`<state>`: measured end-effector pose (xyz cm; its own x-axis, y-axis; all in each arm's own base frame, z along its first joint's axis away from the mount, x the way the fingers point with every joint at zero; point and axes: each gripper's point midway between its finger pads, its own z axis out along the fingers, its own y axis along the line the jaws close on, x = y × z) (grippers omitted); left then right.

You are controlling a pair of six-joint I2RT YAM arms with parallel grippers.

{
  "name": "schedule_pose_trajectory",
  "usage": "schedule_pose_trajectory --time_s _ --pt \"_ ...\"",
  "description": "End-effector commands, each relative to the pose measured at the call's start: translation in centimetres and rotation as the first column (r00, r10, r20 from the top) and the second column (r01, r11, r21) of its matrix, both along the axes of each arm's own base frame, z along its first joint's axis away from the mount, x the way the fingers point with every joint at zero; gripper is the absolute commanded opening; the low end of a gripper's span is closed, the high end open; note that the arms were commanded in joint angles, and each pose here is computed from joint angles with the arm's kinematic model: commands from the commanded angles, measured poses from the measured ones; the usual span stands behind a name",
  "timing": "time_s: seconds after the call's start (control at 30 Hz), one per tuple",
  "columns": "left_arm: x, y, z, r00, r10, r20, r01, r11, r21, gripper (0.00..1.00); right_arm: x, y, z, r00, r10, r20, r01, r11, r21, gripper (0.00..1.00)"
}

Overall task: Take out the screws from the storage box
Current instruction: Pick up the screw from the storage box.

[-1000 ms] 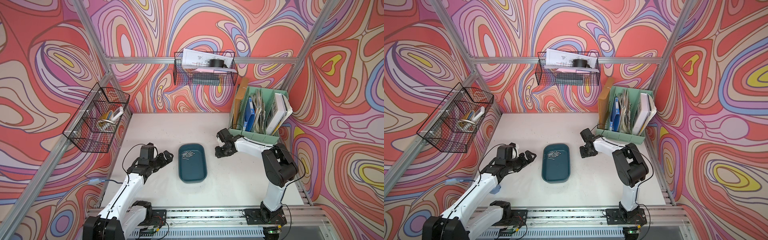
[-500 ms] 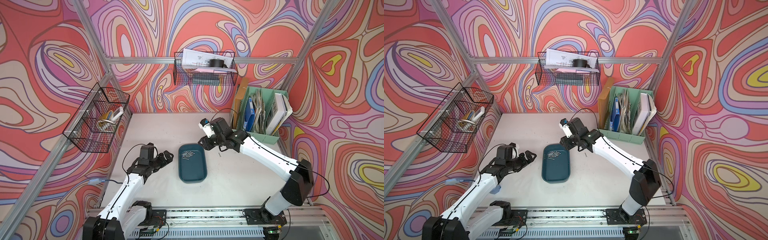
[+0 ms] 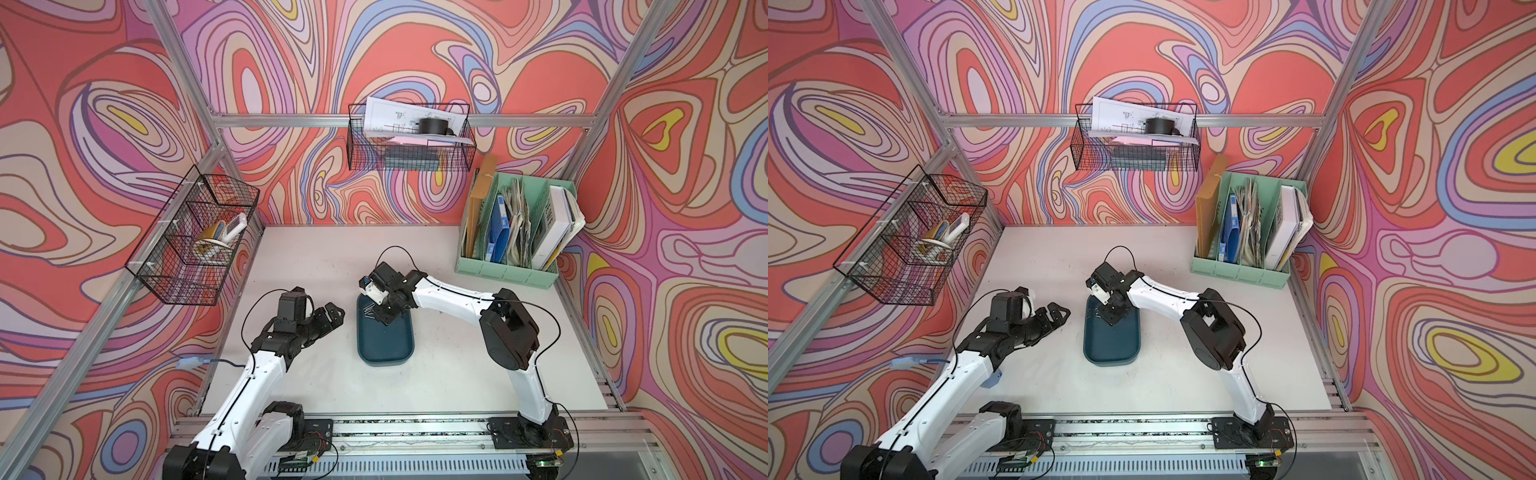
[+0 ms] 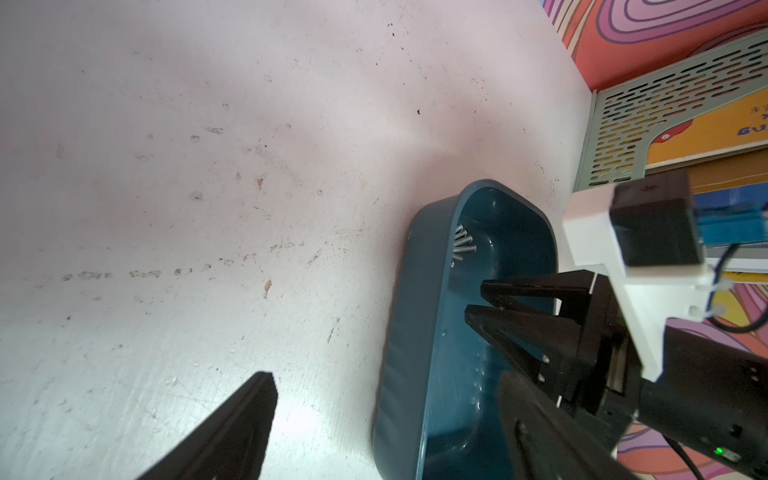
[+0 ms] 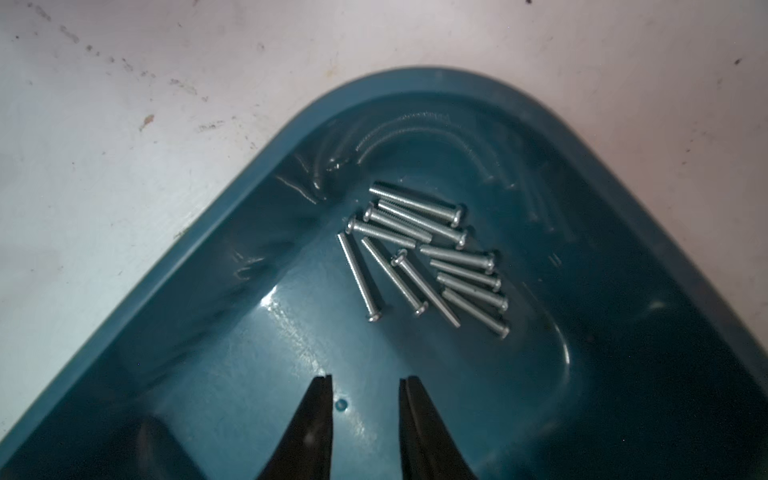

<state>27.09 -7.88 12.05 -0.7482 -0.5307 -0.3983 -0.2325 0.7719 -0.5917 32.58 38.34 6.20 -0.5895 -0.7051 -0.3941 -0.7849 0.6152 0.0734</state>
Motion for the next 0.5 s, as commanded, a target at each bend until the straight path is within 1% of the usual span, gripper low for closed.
schedule_pose_trajectory --time_s 0.0,0.47 --pt "-0.3 0.1 -0.2 1.0 -0.001 -0.008 0.001 1.0 0.014 0.89 1.0 0.8 0.3 1.0 0.003 0.028 -0.003 1.0 0.016 0.28" --pt "-0.4 0.0 -0.2 1.0 -0.004 -0.012 0.004 1.0 0.007 0.89 1.8 1.8 -2.2 1.0 -0.005 0.011 0.005 1.0 0.017 0.27"
